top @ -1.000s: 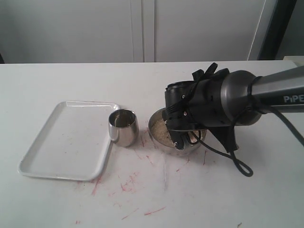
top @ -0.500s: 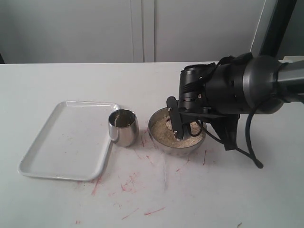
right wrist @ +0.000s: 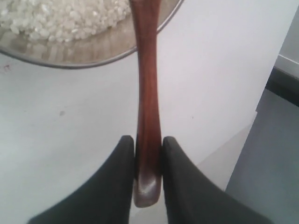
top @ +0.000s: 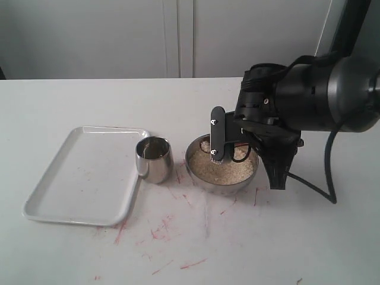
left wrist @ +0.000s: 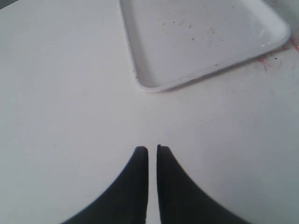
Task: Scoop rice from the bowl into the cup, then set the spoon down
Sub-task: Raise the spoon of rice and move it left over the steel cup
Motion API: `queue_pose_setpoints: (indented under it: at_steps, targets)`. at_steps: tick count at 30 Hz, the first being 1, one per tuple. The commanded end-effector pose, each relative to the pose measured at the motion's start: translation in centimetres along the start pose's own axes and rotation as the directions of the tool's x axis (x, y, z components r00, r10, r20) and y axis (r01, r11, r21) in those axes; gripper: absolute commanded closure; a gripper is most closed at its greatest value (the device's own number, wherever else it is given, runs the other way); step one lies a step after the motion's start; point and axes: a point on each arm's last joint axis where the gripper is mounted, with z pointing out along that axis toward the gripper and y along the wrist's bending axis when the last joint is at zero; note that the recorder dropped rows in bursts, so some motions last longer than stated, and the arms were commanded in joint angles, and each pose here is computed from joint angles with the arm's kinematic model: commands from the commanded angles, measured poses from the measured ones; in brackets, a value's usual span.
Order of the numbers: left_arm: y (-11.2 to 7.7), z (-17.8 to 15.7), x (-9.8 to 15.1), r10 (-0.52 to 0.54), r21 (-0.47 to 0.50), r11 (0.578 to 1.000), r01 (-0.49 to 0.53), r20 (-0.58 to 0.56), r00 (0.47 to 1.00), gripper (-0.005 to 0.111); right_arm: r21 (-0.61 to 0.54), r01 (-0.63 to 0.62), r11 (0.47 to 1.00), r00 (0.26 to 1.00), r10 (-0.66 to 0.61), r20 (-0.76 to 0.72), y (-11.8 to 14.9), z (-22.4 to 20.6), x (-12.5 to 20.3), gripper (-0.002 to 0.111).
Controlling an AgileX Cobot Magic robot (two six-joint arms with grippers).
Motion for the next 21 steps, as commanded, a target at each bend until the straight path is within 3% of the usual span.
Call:
queue_pose_setpoints:
  at_steps: [1,14,21]
  targets:
    - [-0.2,0.1,0.6,-0.004,0.014,1.000,0.005,-0.043,0.999,0.092,0.011,-0.042,0.999,0.998,0.042,0.051,-0.5,-0.9,0.4,0.108]
    - [-0.2,0.1,0.6,-0.004,0.014,1.000,0.005,-0.043,0.999,0.092,0.039,-0.040,0.998,0.997,0.037,0.062,-1.0,-1.4,0.3,0.108]
    - [-0.2,0.1,0.6,-0.004,0.014,1.000,0.005,-0.043,0.999,0.092,0.107,0.007,0.994,0.996,-0.016,0.085,-1.4,-2.6,-0.7,0.108]
